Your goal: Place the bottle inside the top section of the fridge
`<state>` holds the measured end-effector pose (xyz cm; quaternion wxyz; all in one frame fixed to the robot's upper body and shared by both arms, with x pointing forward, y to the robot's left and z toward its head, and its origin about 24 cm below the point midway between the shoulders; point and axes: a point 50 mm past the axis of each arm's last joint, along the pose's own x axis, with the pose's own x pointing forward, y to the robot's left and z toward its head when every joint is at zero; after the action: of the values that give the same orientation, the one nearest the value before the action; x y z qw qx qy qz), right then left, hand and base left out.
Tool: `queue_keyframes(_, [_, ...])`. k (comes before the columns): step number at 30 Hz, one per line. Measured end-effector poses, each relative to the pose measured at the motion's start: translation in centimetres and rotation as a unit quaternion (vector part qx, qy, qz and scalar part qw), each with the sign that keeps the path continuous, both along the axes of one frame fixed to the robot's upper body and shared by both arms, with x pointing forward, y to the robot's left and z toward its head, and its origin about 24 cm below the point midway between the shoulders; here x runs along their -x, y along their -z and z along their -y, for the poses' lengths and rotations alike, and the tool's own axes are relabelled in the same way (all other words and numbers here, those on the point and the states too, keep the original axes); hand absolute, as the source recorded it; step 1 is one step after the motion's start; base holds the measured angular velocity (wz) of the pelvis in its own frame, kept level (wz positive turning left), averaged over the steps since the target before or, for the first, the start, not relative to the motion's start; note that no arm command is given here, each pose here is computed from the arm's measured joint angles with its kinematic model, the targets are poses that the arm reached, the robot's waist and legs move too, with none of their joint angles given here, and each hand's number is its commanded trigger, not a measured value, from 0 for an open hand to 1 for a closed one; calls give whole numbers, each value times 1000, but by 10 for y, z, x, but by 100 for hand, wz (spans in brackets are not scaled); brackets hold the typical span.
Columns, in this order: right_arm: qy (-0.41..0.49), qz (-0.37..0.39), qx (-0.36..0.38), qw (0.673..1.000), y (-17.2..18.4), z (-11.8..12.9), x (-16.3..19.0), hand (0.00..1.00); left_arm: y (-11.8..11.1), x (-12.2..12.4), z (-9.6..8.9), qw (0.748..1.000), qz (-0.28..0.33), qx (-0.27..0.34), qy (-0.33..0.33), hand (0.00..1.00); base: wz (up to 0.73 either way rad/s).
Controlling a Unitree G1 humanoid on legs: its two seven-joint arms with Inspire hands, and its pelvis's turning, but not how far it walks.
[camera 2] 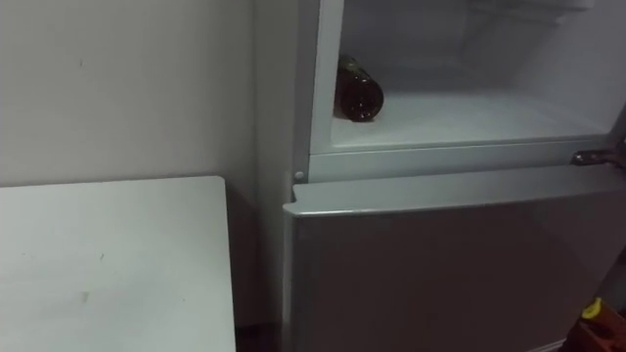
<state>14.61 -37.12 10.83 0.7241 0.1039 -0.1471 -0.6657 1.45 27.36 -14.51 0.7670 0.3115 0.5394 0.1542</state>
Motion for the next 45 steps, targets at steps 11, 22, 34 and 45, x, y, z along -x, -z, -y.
queue_keyframes(11, [-35,-40,8,999,-5,-12,-16,0,2,5,-1,1000,-23,14,-12,0,0])
queue_keyframes(22, [-57,-40,8,998,-5,-25,-23,0,4,7,1,999,-32,19,-11,0,-2])
queue_keyframes(34, [-167,-61,103,979,-16,-52,-40,0,6,-3,5,999,-21,26,1,0,-3])
queue_keyframes(45, [-255,-85,180,946,-22,-71,-52,0,6,-8,6,1000,-14,25,6,0,0])
